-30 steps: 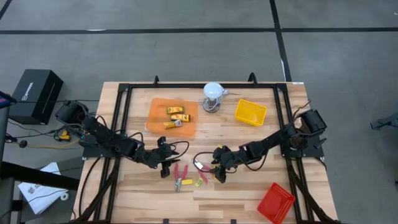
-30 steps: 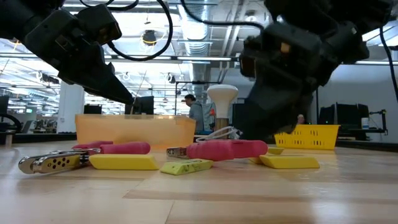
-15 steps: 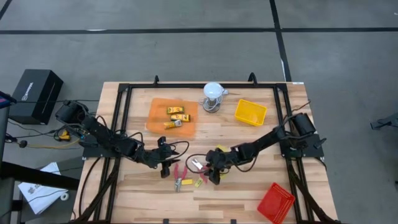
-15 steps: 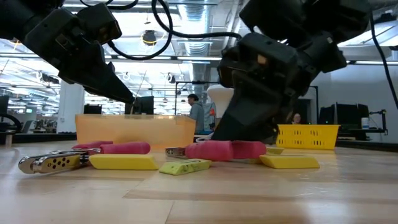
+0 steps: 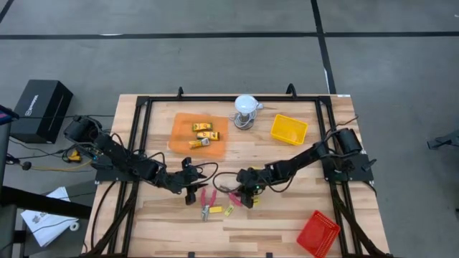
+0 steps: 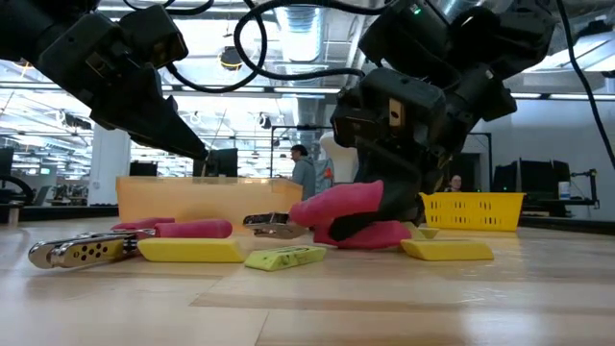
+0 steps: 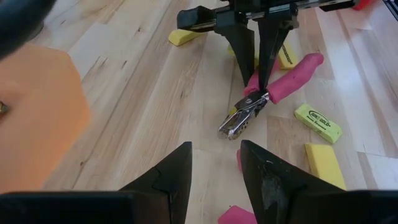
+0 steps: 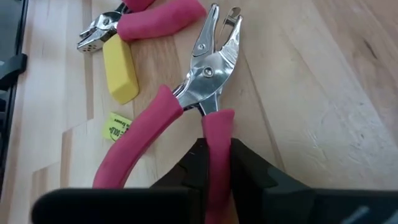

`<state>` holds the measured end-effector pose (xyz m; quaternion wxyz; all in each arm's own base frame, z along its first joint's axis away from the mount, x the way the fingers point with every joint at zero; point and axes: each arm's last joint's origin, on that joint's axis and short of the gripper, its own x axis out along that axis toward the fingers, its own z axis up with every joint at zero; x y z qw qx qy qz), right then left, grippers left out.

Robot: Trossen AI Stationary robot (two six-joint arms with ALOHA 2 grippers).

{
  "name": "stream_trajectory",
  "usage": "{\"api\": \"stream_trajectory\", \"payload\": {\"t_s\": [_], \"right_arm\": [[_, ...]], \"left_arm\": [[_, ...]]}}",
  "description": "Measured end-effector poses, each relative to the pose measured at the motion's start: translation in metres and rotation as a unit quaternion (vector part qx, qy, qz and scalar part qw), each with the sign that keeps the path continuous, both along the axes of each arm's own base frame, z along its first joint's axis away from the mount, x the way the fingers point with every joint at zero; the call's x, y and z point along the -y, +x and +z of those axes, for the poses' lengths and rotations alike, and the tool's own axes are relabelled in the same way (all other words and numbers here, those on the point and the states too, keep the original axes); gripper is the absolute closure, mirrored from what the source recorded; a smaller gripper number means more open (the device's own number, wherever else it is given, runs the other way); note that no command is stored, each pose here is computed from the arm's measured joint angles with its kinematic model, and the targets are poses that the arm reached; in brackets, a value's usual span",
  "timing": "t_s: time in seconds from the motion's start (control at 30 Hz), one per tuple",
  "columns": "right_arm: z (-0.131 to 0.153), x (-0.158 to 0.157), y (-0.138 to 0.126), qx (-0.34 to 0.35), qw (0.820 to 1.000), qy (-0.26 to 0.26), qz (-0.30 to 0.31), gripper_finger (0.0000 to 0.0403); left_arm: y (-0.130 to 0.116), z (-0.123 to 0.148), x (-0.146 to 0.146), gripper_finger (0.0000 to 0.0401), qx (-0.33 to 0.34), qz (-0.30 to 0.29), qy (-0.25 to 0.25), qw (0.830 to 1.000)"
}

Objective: Pick & Place School Supplies
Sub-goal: Put the pink hole puncher into the yellow bin

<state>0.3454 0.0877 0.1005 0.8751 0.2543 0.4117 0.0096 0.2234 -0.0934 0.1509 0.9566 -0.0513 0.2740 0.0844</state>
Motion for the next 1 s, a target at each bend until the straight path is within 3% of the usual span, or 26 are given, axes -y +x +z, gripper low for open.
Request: {"api": "stream_trajectory", "payload": {"t_s": [0.13, 0.27, 0.47, 0.7, 1.0], "right_arm": [[0.010, 0.001, 0.004, 0.015, 1.000, -0.017, 0.018, 0.0374], [0.037, 0.003, 0.011, 0.060, 0.997, -0.022, 0.032, 0.0374], [0.077, 0.014, 0.004, 0.038, 0.995, -0.079, 0.041, 0.0374], [0.107, 0.045, -0.022, -0.045, 0.985, -0.166, 0.001, 0.0374], [0.124, 0.095, -0.066, -0.190, 0.948, -0.248, -0.067, 0.0374]], "left_arm": [[0.000, 0.000, 0.000, 0.0270, 0.000, 0.000, 0.000, 1.000], [0.000, 0.000, 0.000, 0.0270, 0.000, 0.000, 0.000, 1.000], [0.000, 0.000, 0.000, 0.0270, 0.000, 0.000, 0.000, 1.000], [0.000, 0.000, 0.000, 0.0270, 0.000, 0.001, -0.001, 1.000], [0.000, 0.000, 0.000, 0.0270, 0.000, 0.000, -0.001, 1.000]]}}
